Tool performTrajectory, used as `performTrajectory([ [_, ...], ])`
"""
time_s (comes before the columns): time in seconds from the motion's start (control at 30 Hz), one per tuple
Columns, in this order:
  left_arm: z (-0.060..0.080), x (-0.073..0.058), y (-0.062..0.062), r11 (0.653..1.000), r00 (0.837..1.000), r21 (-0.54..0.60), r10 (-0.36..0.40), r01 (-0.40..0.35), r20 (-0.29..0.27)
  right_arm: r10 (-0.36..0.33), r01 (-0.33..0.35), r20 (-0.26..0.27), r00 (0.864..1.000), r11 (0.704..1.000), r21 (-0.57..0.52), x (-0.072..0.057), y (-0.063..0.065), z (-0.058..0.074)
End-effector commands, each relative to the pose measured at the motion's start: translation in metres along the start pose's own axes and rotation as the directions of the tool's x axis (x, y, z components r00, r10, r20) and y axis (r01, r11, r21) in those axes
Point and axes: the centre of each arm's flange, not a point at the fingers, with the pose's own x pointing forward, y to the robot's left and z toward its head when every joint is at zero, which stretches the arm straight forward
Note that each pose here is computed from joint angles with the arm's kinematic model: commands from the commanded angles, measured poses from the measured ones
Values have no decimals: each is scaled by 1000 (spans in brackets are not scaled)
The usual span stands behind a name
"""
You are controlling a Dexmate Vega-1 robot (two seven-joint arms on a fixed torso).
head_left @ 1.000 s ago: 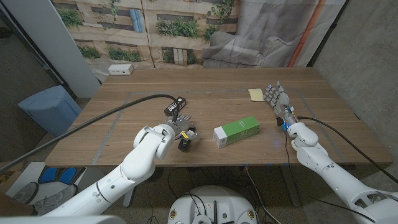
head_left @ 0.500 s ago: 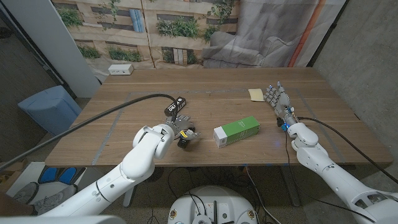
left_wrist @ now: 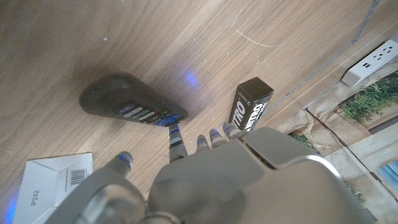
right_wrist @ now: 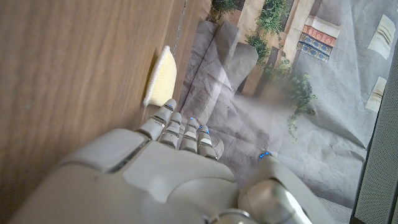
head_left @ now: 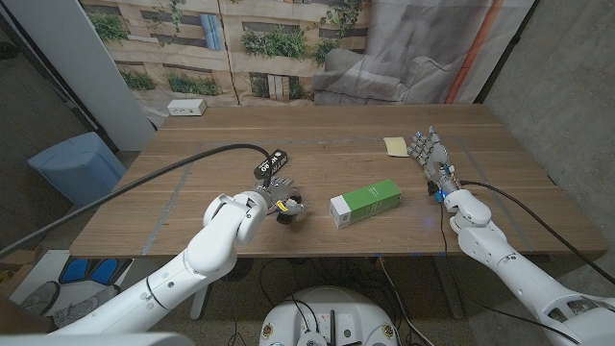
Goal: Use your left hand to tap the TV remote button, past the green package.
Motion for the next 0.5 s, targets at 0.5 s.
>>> performTrajectory([
  [0.5, -4, -3, -4, 1000, 1000, -4, 13, -13, 13, -5, 5, 4, 1000, 1000, -6, -1, 3, 4],
])
